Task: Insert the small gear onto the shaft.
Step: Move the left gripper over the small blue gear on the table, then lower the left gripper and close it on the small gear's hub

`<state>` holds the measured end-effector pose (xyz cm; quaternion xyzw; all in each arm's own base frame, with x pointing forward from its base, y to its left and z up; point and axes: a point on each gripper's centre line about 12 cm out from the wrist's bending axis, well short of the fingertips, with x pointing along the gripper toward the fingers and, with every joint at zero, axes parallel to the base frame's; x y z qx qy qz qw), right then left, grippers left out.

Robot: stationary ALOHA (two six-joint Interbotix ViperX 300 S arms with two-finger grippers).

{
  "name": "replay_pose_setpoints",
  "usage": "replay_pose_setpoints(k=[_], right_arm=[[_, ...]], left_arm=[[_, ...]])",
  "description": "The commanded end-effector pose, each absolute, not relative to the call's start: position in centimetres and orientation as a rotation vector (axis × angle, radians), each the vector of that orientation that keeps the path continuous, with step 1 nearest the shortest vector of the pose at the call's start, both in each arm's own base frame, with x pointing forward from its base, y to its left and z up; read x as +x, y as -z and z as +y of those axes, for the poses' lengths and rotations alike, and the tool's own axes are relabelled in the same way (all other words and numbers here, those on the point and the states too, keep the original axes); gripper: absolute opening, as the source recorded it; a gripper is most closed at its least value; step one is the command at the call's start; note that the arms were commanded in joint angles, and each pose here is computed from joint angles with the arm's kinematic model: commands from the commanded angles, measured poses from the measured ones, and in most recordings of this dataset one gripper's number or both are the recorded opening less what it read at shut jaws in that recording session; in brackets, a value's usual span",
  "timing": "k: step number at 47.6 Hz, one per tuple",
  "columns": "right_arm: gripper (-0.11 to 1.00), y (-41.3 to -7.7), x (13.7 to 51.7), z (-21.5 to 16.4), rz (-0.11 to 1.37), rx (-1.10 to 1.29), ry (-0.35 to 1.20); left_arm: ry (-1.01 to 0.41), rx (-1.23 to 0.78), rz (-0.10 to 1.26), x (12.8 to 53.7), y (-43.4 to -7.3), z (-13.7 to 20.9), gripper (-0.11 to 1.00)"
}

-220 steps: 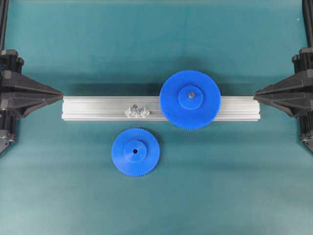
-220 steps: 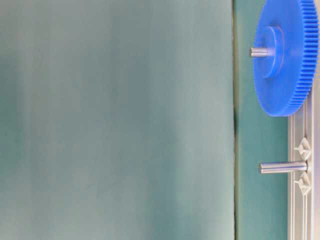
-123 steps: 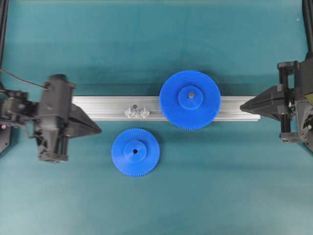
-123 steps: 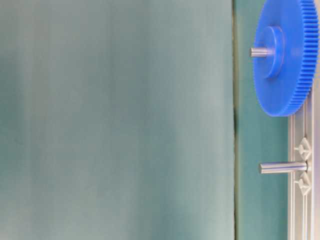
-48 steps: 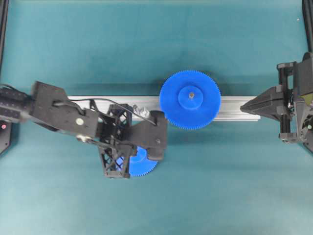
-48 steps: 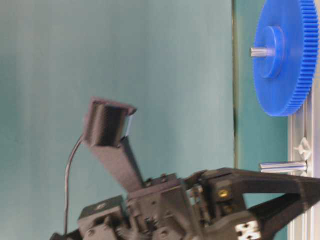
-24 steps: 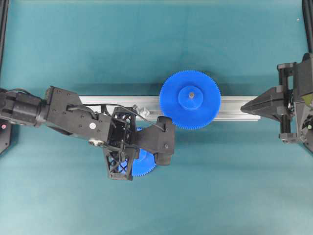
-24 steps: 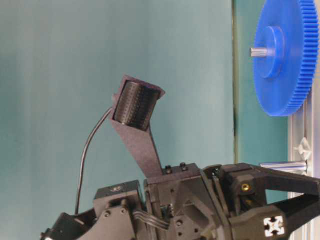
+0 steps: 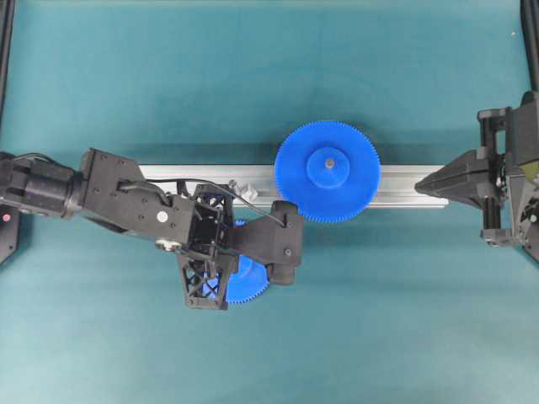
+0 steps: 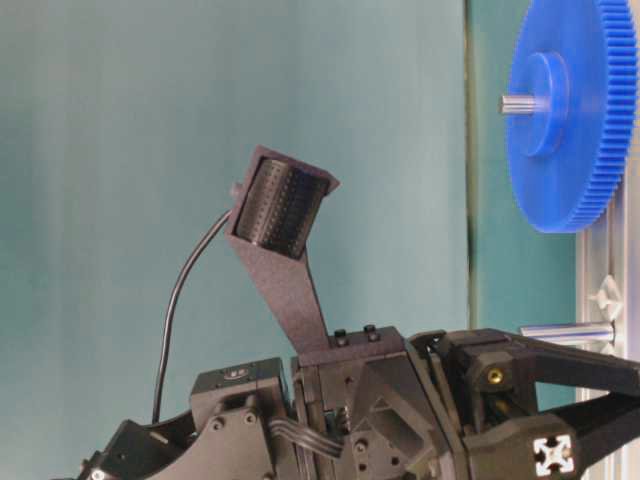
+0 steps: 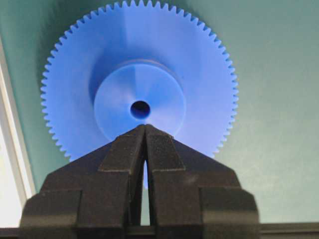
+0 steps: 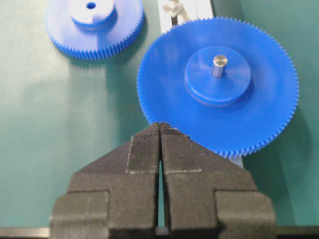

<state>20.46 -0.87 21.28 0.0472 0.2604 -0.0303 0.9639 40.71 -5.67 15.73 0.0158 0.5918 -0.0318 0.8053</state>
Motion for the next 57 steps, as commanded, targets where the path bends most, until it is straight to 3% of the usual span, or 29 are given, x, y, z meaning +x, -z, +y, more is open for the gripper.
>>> replay_pose_setpoints(k=[1,19,25,31,39,43,57], right_arm=[[-0.01,-21.65,20.65,-0.92,0.514,0.105,0.065],[-0.01,-21.68,20.63,-0.92,0.513,0.105,0.065],[-0.01,-21.67,20.66,-0.89,0.513,0.104,0.063],[-0.01,-21.68,20.64,-0.88,0.513,0.109,0.064],[-0.01,-21.68,20.64,-0.88,0.513,0.109,0.064],[-0.01,-21.56,20.59,-0.87,0.516,0.109,0.064],[-0.01,-21.43,20.54,-0.87,0.516,0.109,0.064]], left_arm=[[0.077,0.038,1.218,41.17,-16.92,-5.90,0.00],[0.101,0.071,1.207,40.96,-16.77,-5.94,0.00],[0.102,0.067,1.170,41.24,-17.08,-5.92,0.05],[0.103,0.063,1.154,41.33,-17.00,-6.00,0.24],[0.097,0.054,1.153,41.25,-16.80,-5.93,0.72],[0.097,0.051,1.133,41.46,-16.90,-5.96,0.89],[0.082,0.029,1.138,41.40,-16.54,-5.89,0.92]])
